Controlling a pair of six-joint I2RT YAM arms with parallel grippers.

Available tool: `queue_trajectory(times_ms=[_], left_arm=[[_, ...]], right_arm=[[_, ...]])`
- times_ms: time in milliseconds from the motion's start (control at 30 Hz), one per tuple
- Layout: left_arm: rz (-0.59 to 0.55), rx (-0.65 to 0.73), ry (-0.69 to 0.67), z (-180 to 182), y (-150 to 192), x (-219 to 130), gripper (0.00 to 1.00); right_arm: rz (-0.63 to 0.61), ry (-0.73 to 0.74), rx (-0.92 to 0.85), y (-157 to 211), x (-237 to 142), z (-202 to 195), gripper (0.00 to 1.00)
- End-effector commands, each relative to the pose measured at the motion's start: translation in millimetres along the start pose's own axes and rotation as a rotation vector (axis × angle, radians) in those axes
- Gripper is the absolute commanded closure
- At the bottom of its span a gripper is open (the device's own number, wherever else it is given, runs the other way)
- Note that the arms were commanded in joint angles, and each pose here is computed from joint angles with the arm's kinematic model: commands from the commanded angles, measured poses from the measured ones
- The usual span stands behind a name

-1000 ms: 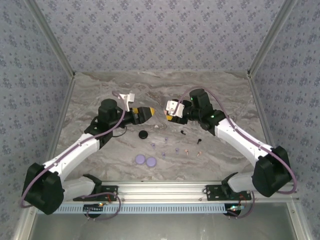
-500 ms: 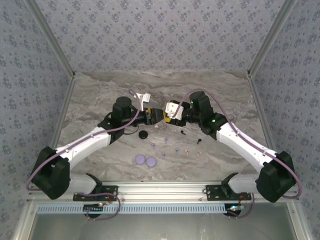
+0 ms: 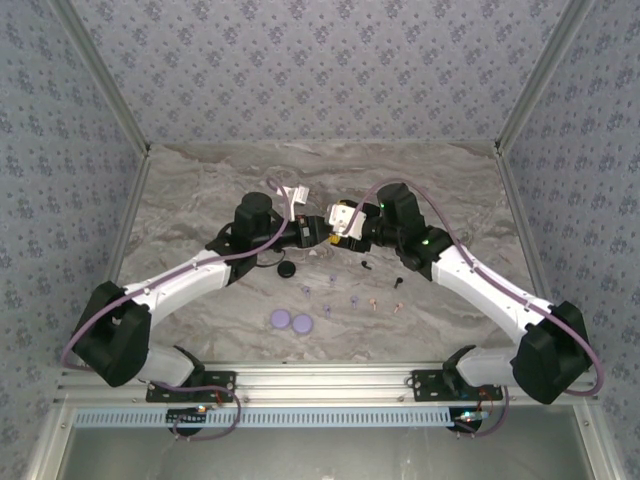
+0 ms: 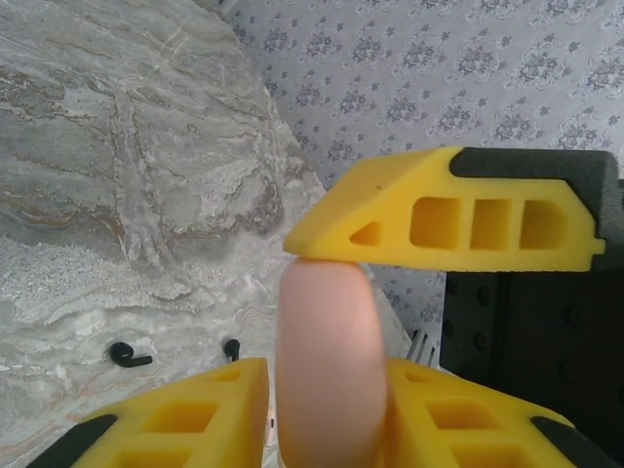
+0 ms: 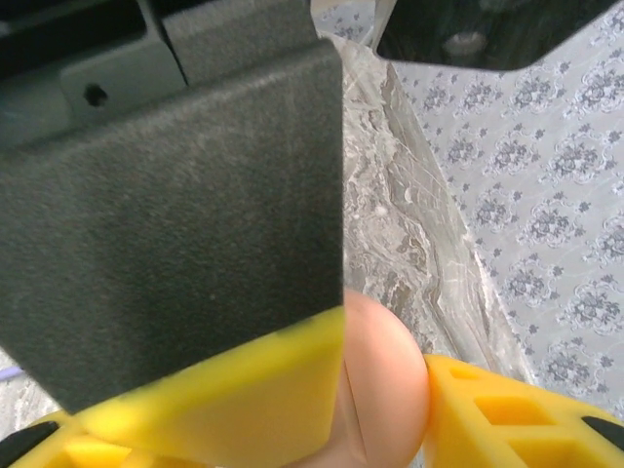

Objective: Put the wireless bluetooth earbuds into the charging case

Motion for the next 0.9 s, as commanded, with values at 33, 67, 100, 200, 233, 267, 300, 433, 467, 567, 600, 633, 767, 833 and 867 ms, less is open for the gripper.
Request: queue_trajectory(times_ms=[33,67,100,200,233,267,300,433,467,567,600,633,767,833,867], left_arm=[[-0.014,0.046,0.024,-15,-9,-1,0.63],[-0.013,0.044,0.018,-14,-9,-2,0.58],[-0.016,0.049,0.010,-14,-9,-2,0.55],[-0.024,0.062,-0.007,-14,-10,-5,0.52],[-0.025,0.065,-0.009,-15,-9,-6,0.52],[-0.026,0.069,-0.010,-15,-9,-6,0.52],[-0.027,0.070,-0.009,-15,-10,-7,0.53],[-0.021,0.067,-0.006,-15,-8,-6,0.60],[-0.021,0.066,-0.003,-15,-8,-6,0.61],[-0.021,0.067,0.002,-14,-8,-5,0.68],[-0.020,0.067,0.002,-14,-7,-5,0.70],[-0.021,0.071,0.003,-15,-8,-6,0.72],[-0.036,0.107,0.004,-17,-9,-9,0.76],[-0.047,0.143,0.007,-19,-10,-11,0.78],[-0.055,0.172,0.009,-21,-11,-12,0.79]], right_arm=[[0.021,0.025,0.029,-1,3,-9,0.48],[0.023,0.022,0.030,-1,4,-8,0.48],[0.024,0.023,0.031,0,3,-8,0.48],[0.028,0.022,0.035,1,3,-8,0.48],[0.028,0.022,0.034,1,3,-8,0.48],[0.030,0.023,0.036,1,3,-9,0.48],[0.026,0.024,0.038,1,3,-9,0.48],[0.017,0.027,0.044,-1,3,-10,0.47],[0.015,0.028,0.045,-2,3,-11,0.48],[0.014,0.025,0.050,-2,3,-11,0.47],[0.014,0.025,0.051,-3,2,-11,0.46],[0.015,0.025,0.055,-3,1,-12,0.46],[0.005,0.002,0.090,-4,-9,-13,0.34],[-0.005,-0.012,0.111,-5,-18,-13,0.28],[-0.019,-0.020,0.124,-6,-24,-12,0.25]])
Point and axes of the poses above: each hand's point on the last joint's axis, 136 mm out from that joint toward the fingers, its own x axis out along the fingers, its own z axis along the line the jaws close on, y = z × x, the point moved 5 cm from there along -x, back along the fingers, and after that the axes turned 2 degrees about -x, right-handed, at the moved point
